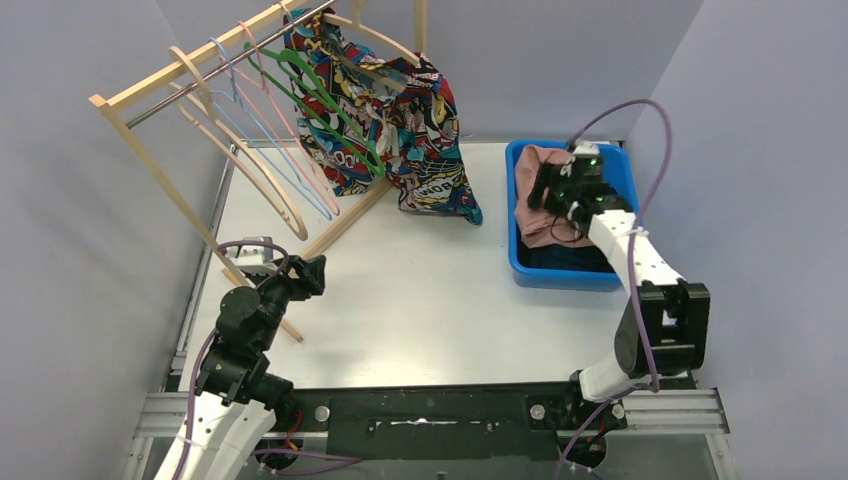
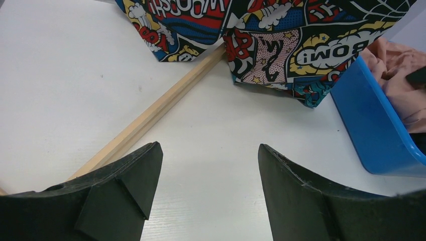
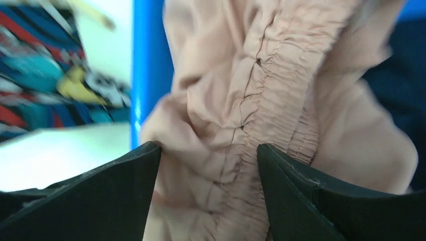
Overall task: Remove the shorts from the hanger
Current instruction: Place the shorts in the basket.
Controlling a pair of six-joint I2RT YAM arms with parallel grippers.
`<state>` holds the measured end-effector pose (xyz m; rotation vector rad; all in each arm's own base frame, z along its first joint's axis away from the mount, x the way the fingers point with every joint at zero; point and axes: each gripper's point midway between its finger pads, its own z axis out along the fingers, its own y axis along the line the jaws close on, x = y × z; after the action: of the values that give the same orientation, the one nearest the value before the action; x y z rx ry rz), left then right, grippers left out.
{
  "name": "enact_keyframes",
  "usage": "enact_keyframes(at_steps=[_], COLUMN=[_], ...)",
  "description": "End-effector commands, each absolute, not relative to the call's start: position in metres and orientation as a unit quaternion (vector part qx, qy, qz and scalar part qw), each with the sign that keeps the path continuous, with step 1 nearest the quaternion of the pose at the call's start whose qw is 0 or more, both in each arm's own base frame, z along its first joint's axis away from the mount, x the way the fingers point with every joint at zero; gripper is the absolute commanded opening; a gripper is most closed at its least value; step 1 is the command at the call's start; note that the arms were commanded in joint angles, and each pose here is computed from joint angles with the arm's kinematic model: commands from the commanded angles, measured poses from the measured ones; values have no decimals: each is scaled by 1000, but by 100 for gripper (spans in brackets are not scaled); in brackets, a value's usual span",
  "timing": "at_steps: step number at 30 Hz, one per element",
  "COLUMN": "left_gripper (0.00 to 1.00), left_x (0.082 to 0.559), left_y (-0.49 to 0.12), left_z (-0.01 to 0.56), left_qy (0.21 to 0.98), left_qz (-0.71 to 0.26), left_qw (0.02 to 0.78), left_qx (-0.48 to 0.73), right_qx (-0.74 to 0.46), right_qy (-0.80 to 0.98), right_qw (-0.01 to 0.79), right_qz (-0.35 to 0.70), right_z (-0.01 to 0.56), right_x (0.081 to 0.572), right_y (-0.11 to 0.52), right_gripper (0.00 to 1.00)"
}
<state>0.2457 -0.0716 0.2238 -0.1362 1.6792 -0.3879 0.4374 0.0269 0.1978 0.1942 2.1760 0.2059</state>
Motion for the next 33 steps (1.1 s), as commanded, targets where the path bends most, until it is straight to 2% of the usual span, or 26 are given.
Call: enact_keyframes(at_steps=[1, 5, 11, 14, 18, 19, 22, 26, 30, 33], left_gripper=[69, 69, 69, 69, 69, 69, 69, 69, 69, 69], left_x=[246, 246, 246, 246, 245, 244, 245, 245, 246, 246], left_y=[-68, -70, -68, -67, -67, -67, -67, -69, -68, -67], left_z=[252, 251, 252, 252, 254, 255, 254, 253, 252, 253], left_qy=[711, 712, 712, 711, 708, 707, 707, 711, 712, 711], left_qz=[-174, -177, -174, -173, -174, -175, -175, -176, -174, -172], left_qw=[678, 676, 678, 679, 681, 682, 682, 678, 677, 679], left_qx=[-63, -61, -64, -65, -65, -65, -65, -62, -65, -66], right_qx=[114, 127, 114, 113, 139, 146, 169, 183, 159, 188], right_qy=[931, 937, 906, 875, 822, 810, 781, 766, 752, 747], right_qw=[340, 323, 403, 461, 536, 549, 569, 571, 592, 585], right_qz=[65, 41, 56, 94, 135, 147, 194, 233, 244, 254], right_z=[85, 69, 148, 195, 244, 251, 249, 219, 239, 257], right_x=[402, 398, 416, 415, 400, 394, 373, 345, 337, 335], right_y=[38, 29, 32, 41, 46, 47, 55, 63, 66, 65], right_gripper=[70, 66, 70, 77, 97, 99, 98, 98, 98, 98])
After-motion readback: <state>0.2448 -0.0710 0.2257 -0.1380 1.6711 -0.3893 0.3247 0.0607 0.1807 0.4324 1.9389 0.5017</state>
